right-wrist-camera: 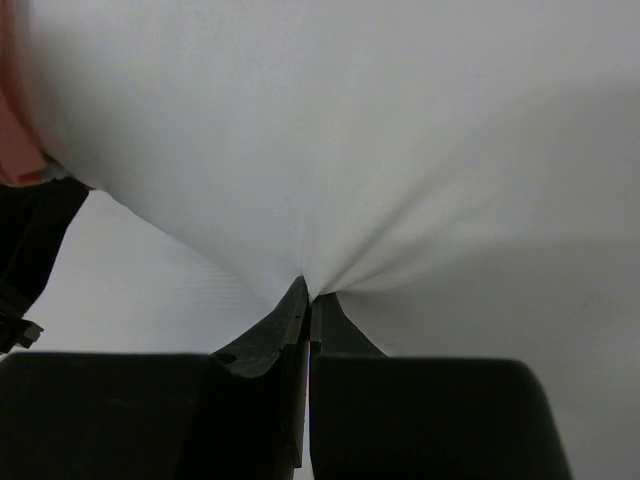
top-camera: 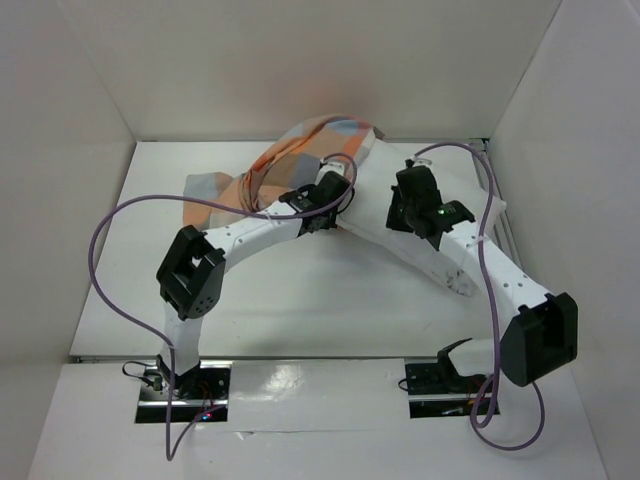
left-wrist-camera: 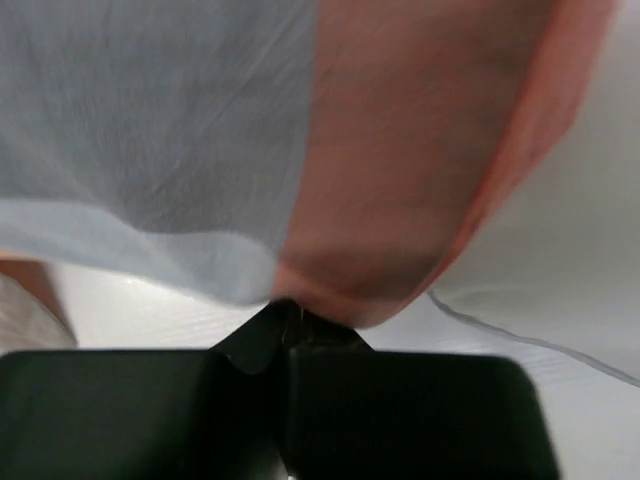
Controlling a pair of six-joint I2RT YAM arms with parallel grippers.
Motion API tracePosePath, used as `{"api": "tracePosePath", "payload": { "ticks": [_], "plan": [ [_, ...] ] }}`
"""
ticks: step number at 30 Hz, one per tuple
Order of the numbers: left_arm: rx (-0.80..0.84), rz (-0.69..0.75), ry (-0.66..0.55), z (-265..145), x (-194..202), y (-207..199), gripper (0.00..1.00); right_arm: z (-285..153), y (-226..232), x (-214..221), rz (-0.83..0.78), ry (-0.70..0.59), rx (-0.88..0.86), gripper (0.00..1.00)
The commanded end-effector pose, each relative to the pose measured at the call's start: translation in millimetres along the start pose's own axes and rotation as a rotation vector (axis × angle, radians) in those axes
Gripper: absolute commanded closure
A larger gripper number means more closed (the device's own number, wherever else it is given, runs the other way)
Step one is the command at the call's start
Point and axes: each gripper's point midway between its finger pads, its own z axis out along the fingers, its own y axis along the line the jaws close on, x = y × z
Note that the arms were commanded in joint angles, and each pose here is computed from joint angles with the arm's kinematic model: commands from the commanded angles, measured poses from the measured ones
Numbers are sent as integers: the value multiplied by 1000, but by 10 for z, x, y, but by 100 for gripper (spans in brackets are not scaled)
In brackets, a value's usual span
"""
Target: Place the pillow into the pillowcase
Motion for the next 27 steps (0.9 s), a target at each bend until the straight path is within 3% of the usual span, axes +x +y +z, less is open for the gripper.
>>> {"api": "tracePosePath", "payload": {
  "ticks": [1,4,7,10,12,14,17,18,19,22,25,26,27],
  "plan": [
    [-3,-29,-103,-121,-417,-10,100,-28,110,-61,-16,-20,-17,100],
    [50,-1,-131,-276,-551,-116,100,-38,181,-51,-26,-24,-34,100],
    [219,52,-186,-646,-775,-447,100,-20,241,-152,-21,-42,-44,100],
    [569,128,-203,-1171,-1058,-1002,100,-57,443,-451,-8,-90,-95,100],
    [714,154,-256,-1576,-1367,-1202,100,-48,564,-636,-13,-113,-118,100],
    [843,196,-218,-1826,-1317,-1329,100,-211,726,-901,-16,-168,-164,100],
    [988,216,-154,-2078,-1046,-1374,100,-196,858,-886,-6,-156,-229,100],
    [1018,213,-107,-2080,-871,-1366,100,-184,876,-823,4,-144,-249,100],
    [1022,204,27,-1868,-377,-1316,100,-54,842,-612,7,-97,-248,100],
    [995,154,124,-1838,101,-1059,100,70,901,-23,34,37,-298,100],
    [931,150,137,-1880,72,-812,100,37,910,370,33,98,-322,100],
    [848,179,103,-1832,-25,-703,96,-15,952,436,18,104,-337,100],
    [806,193,81,-1902,-132,-624,85,-61,963,401,16,84,-337,100]
  ]
}}
